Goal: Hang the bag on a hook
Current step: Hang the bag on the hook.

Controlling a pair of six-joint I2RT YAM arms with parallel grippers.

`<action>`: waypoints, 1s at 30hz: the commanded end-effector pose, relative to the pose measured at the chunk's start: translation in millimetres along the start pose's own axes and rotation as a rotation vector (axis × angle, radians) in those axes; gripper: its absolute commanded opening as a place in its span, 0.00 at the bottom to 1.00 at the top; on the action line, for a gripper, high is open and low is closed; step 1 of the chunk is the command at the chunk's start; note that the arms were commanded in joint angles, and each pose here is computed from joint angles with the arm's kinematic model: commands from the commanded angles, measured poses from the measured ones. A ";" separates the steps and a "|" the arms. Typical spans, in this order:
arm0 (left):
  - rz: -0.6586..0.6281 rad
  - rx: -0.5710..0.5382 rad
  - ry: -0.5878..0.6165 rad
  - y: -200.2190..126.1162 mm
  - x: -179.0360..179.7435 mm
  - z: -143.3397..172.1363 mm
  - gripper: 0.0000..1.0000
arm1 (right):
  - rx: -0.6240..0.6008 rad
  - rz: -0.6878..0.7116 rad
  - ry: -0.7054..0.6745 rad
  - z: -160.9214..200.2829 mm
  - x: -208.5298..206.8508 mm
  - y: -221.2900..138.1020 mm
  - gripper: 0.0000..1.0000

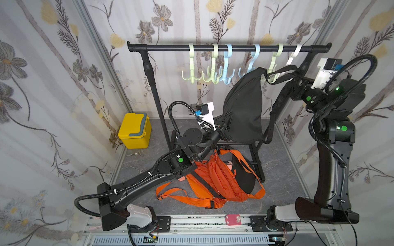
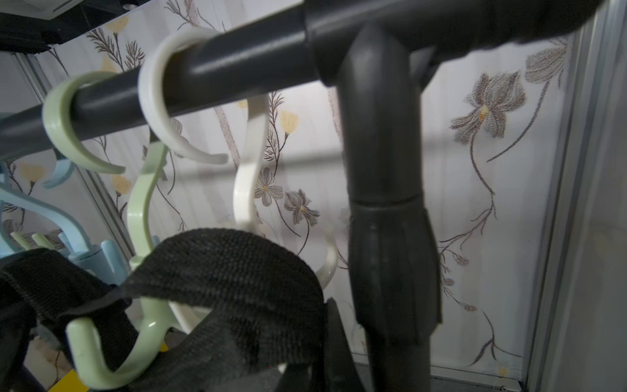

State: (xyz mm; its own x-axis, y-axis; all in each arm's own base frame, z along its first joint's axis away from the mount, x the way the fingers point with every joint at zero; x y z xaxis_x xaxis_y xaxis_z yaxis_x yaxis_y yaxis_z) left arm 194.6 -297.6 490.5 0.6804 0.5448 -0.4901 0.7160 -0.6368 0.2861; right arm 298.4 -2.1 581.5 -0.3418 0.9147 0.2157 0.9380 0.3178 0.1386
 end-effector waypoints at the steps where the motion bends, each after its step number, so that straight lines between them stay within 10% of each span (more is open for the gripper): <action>1: -0.063 -0.080 -0.012 -6.7 5.6 -14.3 0.00 | 0.009 -0.083 -0.031 3.6 16.2 5.7 0.00; 30: -0.078 -0.004 0.037 -7.2 5.7 -0.4 0.00 | 0.185 -0.150 -0.001 31.9 17.0 47.2 0.00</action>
State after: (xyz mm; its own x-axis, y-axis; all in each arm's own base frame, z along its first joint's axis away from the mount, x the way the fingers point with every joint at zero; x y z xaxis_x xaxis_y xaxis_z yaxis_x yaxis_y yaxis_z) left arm 195.1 -290.9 483.5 0.6282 0.6129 -0.4793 0.7651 -0.5984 0.2377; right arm 338.1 33.3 564.7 -0.4580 0.8662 0.1997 0.8853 0.4647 0.0146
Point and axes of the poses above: each gripper's point midway between its finger pads, its own y axis out along the fingers, its own x axis along the line the jaws close on, z = x × y, the point moved 9 cm from there along -y, back along the fingers, and after that the axes turned 2 degrees about y, right-handed, at the moved point
